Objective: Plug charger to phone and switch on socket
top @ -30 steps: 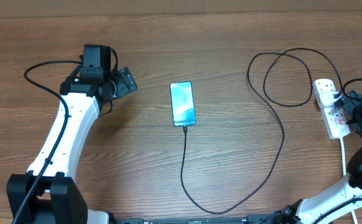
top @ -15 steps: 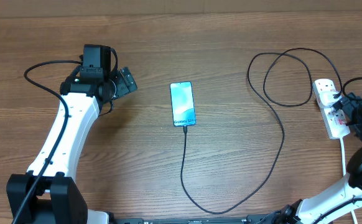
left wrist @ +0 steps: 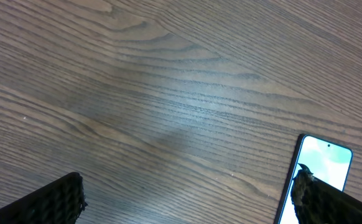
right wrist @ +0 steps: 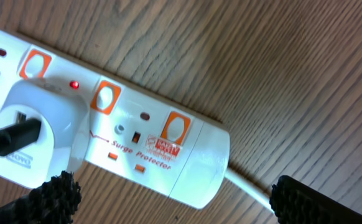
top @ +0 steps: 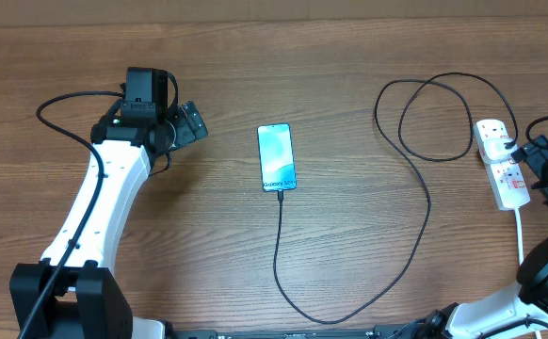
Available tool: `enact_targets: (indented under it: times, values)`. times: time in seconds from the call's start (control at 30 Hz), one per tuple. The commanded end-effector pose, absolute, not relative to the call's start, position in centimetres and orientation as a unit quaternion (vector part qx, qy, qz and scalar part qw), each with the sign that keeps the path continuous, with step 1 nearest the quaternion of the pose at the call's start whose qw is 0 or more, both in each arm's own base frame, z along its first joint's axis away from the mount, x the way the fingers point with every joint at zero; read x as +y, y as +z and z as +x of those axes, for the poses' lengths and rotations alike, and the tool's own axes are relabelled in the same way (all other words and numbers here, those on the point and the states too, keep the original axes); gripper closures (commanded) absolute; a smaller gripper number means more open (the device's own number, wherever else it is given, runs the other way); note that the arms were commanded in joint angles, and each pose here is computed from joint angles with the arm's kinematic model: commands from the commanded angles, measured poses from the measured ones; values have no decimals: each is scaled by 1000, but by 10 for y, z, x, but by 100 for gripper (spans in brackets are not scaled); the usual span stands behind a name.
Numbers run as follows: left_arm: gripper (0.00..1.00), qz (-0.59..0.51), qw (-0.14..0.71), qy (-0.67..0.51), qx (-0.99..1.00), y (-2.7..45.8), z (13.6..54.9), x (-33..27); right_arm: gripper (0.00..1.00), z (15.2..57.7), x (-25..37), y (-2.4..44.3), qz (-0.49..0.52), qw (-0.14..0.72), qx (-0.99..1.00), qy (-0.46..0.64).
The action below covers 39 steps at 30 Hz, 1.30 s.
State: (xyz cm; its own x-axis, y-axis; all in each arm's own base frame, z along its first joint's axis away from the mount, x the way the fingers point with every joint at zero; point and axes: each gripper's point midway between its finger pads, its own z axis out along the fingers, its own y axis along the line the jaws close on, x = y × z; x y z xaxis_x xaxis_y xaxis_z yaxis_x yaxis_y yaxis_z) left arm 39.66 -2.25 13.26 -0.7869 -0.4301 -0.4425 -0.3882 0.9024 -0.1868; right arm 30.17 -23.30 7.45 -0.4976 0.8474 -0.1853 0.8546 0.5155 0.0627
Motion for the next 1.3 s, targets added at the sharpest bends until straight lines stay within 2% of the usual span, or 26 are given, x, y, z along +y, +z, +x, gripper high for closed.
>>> enact_targets:
  times: [0.0, 0.33, 0.83, 1.27]
  values:
    - [0, -211, 253, -33, 944, 138, 398, -19, 0, 303, -229, 79, 487, 101, 868, -14]
    - [0, -211, 253, -33, 944, 138, 398, -19, 0, 330, -193, 80, 352, 136, 921, 94]
    - [0, -211, 253, -33, 944, 138, 398, -19, 0, 346, -217, 85, 323, 186, 927, 46]
    - [1, -211, 253, -33, 944, 138, 398, -19, 0, 347, -218, 86, 323, 188, 927, 45]
